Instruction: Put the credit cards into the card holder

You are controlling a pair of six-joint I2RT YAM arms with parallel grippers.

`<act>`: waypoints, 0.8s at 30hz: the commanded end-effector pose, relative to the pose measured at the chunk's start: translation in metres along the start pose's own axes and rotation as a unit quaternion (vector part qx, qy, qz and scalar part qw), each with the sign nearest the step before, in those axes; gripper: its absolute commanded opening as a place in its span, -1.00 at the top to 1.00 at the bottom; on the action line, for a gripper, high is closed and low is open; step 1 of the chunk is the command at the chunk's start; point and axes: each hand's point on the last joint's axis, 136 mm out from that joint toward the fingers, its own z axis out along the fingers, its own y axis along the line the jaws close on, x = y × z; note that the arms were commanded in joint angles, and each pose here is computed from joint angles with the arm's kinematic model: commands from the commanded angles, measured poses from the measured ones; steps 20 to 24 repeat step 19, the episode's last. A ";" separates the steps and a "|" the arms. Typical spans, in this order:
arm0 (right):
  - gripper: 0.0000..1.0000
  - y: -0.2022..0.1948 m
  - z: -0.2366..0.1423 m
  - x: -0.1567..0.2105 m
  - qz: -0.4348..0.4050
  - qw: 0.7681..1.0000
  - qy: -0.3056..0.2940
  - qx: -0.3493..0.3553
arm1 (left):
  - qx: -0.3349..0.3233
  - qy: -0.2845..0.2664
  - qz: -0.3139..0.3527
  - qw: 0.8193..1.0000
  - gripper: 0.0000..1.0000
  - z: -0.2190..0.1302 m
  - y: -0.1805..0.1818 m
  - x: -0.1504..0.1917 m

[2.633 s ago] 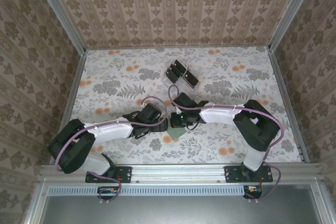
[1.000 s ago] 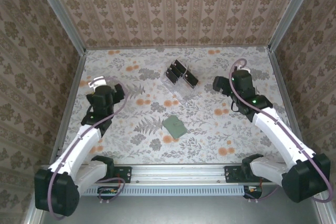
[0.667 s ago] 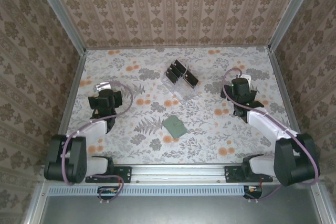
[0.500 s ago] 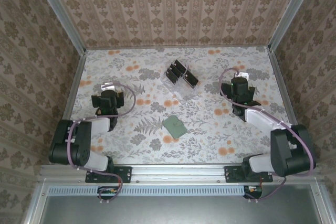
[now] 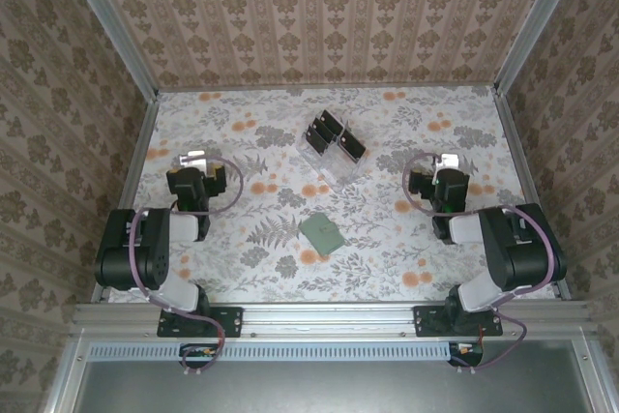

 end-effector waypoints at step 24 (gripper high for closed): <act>-1.00 0.011 0.000 -0.032 0.007 0.998 -0.049 -0.035 | 0.017 -0.018 -0.013 1.000 -1.00 0.001 -0.002 -0.007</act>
